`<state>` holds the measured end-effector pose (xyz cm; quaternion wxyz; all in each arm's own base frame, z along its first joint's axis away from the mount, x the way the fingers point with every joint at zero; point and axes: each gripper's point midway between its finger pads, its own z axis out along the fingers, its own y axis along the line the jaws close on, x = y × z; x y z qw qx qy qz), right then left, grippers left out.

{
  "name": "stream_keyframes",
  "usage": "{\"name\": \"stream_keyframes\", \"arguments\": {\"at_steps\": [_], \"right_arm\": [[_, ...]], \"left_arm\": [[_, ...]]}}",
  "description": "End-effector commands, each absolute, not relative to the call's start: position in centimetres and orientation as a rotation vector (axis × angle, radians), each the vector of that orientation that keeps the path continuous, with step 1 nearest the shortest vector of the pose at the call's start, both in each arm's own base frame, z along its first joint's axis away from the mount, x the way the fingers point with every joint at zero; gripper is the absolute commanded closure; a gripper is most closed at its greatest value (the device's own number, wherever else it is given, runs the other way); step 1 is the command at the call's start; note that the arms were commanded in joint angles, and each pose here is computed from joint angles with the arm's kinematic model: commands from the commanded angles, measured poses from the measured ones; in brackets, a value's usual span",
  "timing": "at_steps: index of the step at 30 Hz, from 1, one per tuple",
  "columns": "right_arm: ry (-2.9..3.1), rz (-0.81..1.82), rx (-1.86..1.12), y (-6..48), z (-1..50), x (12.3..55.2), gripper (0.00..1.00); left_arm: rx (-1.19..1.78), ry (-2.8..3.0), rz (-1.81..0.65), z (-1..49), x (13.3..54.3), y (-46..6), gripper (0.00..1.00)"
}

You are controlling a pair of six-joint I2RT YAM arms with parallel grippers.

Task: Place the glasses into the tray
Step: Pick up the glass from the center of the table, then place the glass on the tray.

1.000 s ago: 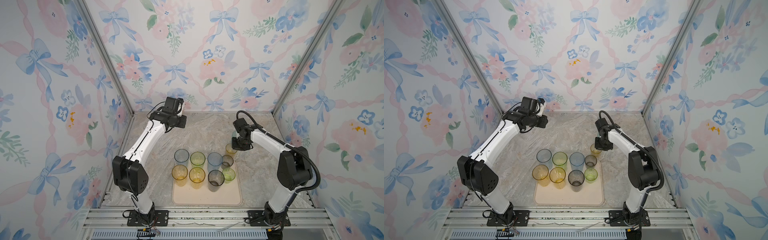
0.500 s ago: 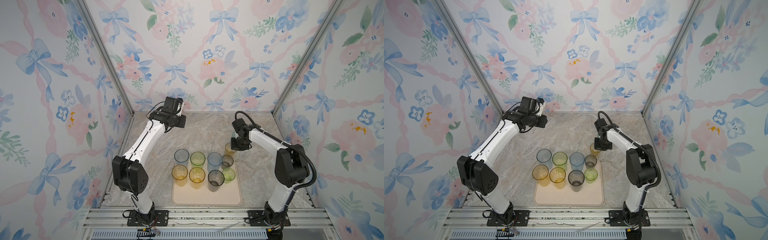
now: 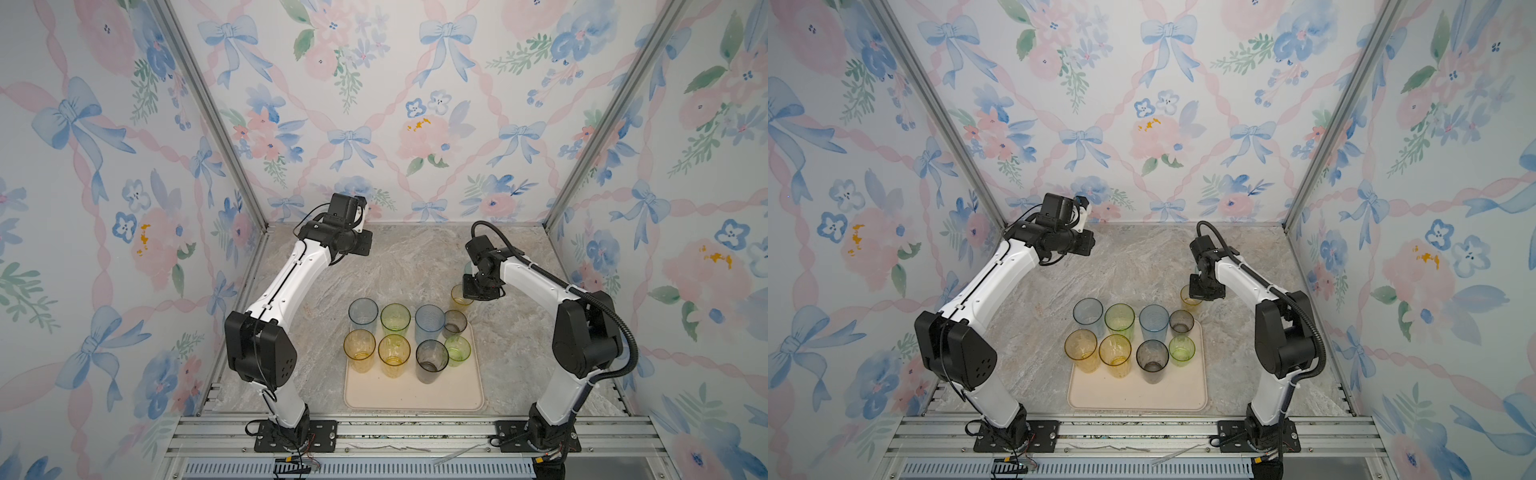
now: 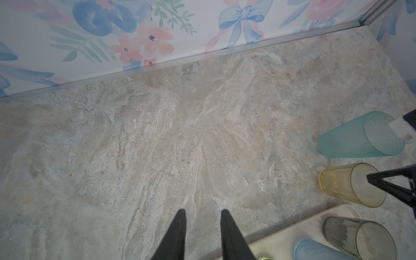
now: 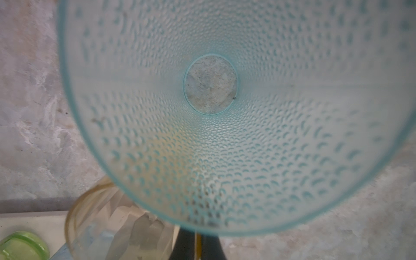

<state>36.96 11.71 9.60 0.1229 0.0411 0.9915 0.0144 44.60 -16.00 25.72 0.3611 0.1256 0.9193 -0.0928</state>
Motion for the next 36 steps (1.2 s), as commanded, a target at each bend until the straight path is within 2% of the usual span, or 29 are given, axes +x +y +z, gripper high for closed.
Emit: {"name": "stream_keyframes", "arguments": {"at_steps": [1,12,23,31,36], "right_arm": [[2.815,0.081,0.11,11.6,13.6,37.1,1.0],[2.721,0.208,0.054,12.5,20.0,34.6,1.0],[2.655,0.106,-0.13,10.1,27.5,24.8,1.0],[2.789,0.039,-0.238,10.5,24.4,16.0,1.0],[2.837,-0.017,-0.273,11.3,21.9,13.0,1.0]], "left_arm": [[0.324,2.361,-0.247,26.0,44.7,-16.0,0.71],[0.32,2.364,-0.253,26.0,44.2,-16.1,0.71],[0.347,2.341,-0.26,26.7,44.1,-17.6,0.71],[0.357,2.326,-0.261,27.3,43.8,-18.4,0.71],[0.357,2.314,-0.262,27.9,43.5,-18.6,0.71]]}}
